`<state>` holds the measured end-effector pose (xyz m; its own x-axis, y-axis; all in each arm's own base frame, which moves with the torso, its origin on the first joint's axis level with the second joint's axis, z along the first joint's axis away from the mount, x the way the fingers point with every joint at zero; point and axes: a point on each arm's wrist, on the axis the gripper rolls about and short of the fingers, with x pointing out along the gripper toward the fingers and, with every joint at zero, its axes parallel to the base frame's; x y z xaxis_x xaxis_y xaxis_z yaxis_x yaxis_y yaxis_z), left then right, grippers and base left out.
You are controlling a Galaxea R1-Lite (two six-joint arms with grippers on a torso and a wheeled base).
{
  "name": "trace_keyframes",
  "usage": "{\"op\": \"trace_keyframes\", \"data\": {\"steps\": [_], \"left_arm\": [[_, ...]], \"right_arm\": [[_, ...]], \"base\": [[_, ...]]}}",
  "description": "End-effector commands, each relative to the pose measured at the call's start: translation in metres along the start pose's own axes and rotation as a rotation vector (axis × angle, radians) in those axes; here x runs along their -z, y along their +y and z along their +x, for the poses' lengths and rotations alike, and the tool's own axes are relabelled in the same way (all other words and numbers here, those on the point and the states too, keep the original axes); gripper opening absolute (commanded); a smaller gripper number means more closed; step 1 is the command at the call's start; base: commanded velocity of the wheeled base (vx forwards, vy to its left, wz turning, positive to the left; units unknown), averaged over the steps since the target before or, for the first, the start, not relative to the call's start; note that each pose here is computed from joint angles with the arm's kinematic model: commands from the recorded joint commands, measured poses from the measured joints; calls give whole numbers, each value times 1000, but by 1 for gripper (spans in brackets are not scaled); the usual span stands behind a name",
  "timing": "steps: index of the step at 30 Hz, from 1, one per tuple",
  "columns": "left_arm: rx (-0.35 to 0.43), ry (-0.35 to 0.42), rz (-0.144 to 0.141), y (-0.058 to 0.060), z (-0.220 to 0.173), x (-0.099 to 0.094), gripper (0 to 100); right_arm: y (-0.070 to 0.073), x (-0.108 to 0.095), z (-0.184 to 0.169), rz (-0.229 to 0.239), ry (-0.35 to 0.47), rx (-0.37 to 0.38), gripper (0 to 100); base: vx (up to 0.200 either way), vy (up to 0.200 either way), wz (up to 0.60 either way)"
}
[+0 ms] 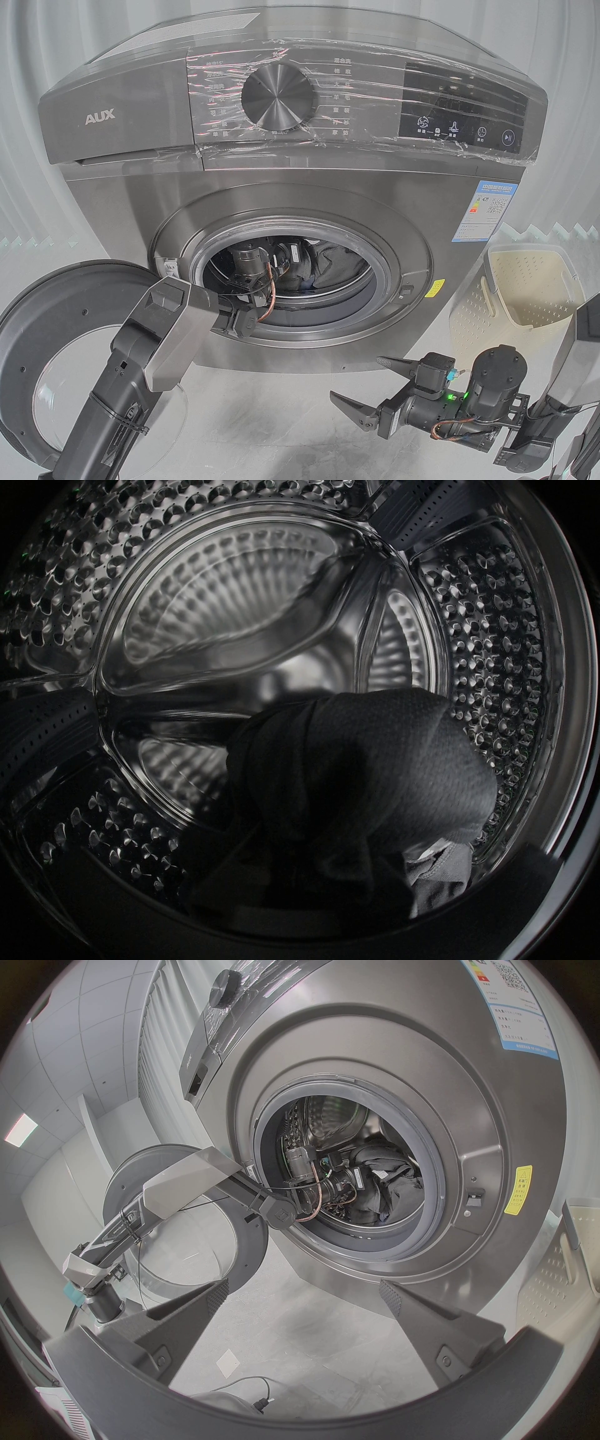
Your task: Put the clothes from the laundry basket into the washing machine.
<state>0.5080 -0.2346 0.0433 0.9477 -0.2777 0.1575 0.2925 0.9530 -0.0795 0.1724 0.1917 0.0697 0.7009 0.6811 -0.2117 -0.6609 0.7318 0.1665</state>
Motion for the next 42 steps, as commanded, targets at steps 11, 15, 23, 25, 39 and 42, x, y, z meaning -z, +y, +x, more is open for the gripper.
{"op": "trace_keyframes", "data": {"steps": [11, 15, 23, 25, 39, 42], "left_arm": [[27, 5, -45, -17, -2, -8, 100], [31, 36, -39, -20, -10, -12, 100], [51, 133, -19, -28, -39, -18, 100], [55, 175, -9, -28, -54, -18, 100], [121, 259, 0, -43, -113, -22, 100], [162, 271, 0, -56, -134, -19, 100]], "right_arm": [[-2, 0, 0, 1, 1, 6, 100], [-3, 0, 1, 2, 1, 10, 100], [-5, -1, 0, 4, -4, 17, 100], [-4, -4, 3, 6, -20, 16, 100], [-5, -13, 8, 22, -63, 18, 100], [-8, -13, 8, 26, -66, 28, 100]], "base": [[0, 0, 0], [0, 0, 0], [0, 0, 0], [0, 0, 0], [0, 0, 0], [0, 0, 0]]}}
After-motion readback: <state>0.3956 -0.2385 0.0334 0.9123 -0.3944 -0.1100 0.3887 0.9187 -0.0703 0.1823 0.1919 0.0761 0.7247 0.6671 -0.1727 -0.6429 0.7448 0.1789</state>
